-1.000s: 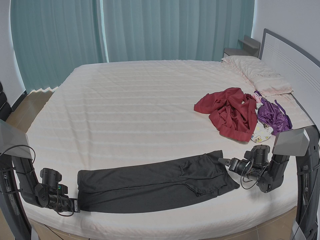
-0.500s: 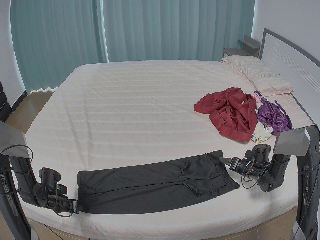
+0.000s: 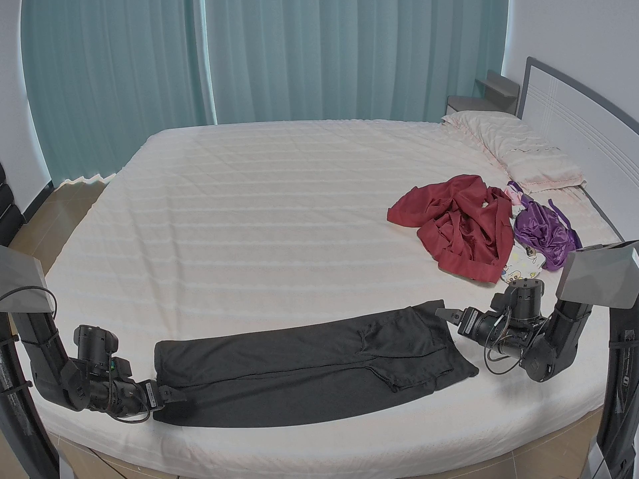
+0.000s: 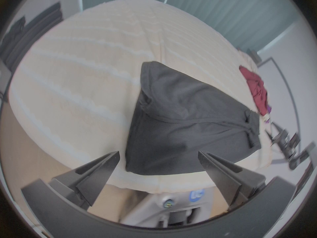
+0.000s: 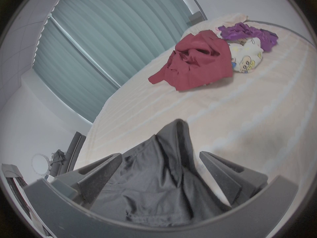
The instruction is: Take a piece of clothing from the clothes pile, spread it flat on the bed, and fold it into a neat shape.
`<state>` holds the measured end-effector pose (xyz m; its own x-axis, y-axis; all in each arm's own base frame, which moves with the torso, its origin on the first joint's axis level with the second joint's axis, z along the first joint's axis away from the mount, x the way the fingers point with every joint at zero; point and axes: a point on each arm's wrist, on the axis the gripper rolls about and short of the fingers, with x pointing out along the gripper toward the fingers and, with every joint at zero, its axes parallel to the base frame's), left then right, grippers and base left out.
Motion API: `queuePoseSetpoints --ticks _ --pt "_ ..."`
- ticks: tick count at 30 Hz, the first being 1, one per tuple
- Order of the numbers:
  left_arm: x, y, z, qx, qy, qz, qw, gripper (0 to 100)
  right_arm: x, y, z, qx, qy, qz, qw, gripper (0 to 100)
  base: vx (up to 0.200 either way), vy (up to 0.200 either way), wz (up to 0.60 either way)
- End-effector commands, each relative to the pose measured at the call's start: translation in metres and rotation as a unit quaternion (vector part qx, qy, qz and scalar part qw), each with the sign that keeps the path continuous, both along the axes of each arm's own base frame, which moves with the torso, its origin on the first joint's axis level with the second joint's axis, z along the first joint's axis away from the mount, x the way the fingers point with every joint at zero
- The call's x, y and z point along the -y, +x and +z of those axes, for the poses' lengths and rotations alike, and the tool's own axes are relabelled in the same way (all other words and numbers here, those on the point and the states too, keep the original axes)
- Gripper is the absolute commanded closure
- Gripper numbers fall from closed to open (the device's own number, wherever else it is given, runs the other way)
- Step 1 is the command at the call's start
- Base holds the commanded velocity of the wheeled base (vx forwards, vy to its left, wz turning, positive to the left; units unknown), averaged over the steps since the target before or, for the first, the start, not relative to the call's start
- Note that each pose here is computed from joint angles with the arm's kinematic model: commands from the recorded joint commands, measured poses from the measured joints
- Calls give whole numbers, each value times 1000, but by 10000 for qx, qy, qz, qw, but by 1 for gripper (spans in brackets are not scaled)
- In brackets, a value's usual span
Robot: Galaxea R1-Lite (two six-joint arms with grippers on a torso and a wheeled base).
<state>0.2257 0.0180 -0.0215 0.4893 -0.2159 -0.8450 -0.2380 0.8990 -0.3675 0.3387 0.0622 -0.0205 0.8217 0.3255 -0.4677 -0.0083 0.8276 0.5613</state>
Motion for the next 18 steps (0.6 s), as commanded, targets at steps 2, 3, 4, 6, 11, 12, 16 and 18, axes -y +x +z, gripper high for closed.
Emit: queuePoseSetpoints --ticks 2,3,4,6,11,12,16,18 --pt "10 -2 4 26 -729 185 9972 0 -24 -29 -4 -615 303 -46 9976 0 0 0 0" --pt "10 -2 4 19 -762 224 9968 0 -25 -31 -5 -666 339 -82 9972 0 0 0 0" --pt "12 -2 4 19 -820 276 9962 0 -28 -33 -6 -766 468 -187 9958 0 0 0 0" --pt "13 -1 5 113 -917 377 9950 0 -32 -34 -10 -876 544 -317 9942 0 0 0 0" --pt "14 -1 5 294 -938 408 9943 0 -33 -30 -28 -1030 410 -475 9927 0 0 0 0" --pt "14 -1 5 294 -938 408 9943 0 -33 -30 -29 -1026 402 -488 9927 0 0 0 0" --pt "15 0 4 301 -932 396 9944 0 -31 -30 -31 -1055 310 -637 9919 0 0 0 0" --pt "15 0 4 295 -928 391 9945 0 -30 -31 -32 -1089 293 -646 9915 0 0 0 0"
